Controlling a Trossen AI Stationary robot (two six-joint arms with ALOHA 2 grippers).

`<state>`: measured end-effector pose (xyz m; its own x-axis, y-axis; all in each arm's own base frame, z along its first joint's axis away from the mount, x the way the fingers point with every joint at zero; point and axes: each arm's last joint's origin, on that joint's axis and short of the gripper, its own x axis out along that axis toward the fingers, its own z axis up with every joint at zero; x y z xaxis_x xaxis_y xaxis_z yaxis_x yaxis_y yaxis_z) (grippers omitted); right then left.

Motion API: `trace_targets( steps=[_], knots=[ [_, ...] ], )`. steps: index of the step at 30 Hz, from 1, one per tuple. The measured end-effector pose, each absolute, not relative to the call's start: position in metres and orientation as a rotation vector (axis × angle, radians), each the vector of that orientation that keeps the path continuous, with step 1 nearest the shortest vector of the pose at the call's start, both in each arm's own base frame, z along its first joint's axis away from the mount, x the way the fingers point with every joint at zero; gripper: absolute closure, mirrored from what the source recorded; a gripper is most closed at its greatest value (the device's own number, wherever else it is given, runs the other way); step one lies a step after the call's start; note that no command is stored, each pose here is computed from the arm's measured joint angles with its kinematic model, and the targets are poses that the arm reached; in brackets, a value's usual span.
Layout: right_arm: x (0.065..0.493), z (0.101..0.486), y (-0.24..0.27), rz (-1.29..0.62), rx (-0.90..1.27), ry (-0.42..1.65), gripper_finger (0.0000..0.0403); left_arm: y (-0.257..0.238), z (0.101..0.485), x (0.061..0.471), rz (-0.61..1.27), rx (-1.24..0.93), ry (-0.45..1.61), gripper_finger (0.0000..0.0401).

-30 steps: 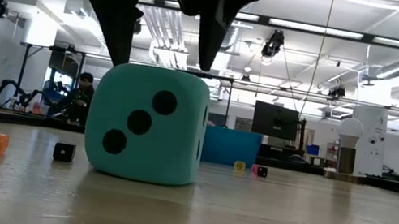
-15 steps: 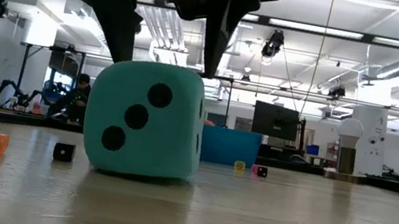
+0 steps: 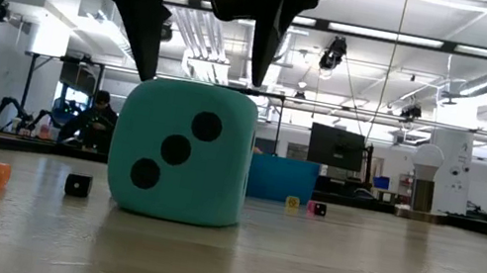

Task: Pick & Place Dice
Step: Put the top blue dice into the blue bin

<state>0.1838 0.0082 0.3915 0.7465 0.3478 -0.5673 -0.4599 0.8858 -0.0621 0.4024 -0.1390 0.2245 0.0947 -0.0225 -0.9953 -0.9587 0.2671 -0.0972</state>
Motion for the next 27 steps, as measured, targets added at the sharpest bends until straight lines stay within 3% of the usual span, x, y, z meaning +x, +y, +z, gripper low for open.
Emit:
trace_targets(
  steps=[27],
  knots=[
    [0.184,0.391,0.008,0.445,-0.204,0.577,0.0003,-0.133,0.207,0.404,0.932,-1.080,1.248,0.0006]
  ],
)
